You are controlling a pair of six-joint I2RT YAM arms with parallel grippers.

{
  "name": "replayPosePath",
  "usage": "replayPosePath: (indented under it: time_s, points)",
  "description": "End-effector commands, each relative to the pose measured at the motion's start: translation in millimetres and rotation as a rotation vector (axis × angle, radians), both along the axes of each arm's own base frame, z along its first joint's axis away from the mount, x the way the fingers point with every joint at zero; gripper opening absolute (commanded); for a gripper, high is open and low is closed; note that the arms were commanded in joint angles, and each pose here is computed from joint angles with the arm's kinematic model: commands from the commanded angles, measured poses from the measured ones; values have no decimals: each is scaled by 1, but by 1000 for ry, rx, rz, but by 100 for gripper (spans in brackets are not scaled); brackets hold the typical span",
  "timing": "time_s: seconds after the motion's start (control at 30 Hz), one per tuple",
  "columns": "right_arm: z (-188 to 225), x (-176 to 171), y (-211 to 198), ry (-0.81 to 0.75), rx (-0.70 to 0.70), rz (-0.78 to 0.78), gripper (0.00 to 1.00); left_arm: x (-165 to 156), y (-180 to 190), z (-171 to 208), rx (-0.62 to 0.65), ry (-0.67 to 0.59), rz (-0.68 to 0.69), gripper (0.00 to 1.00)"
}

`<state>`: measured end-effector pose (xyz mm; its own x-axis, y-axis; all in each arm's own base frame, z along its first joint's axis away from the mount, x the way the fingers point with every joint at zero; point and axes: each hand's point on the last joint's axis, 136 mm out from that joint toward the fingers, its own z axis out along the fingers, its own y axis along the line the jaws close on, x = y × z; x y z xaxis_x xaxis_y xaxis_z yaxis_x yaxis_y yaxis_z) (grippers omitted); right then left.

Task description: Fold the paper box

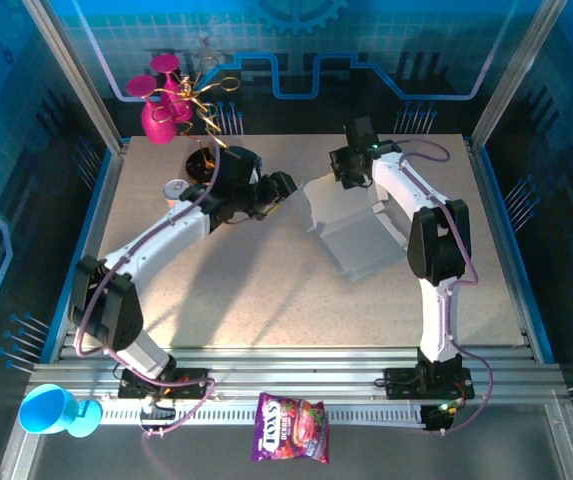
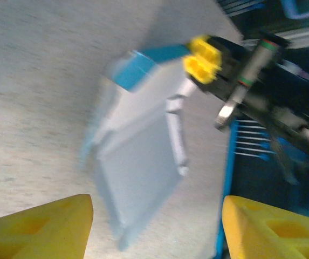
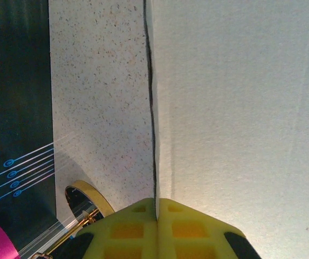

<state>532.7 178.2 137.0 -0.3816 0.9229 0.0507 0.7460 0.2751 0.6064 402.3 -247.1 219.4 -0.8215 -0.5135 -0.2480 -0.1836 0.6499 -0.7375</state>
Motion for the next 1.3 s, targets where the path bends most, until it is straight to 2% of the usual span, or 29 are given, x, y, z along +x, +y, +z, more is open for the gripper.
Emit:
replayPosePath:
  time_s: [0.0,0.13,0.27,0.67,1.03,1.27]
  points:
    - [17,-3,1,-59,15,-13,0,-13,6,-28,194,107,-86,63]
    - [14,-8,3,-68,26,-26,0,-10,-6,-44,347,101,-151,60]
    - [16,-10,4,-74,29,-24,0,-8,-19,-67,438,132,-200,58]
    - [21,-15,3,-91,36,-23,0,5,-13,-89,642,205,-137,35]
    - [24,-20,7,-103,51,-21,0,23,-11,-95,707,179,-96,22]
    - [26,-23,6,-115,56,-31,0,36,-19,-97,737,156,-90,21]
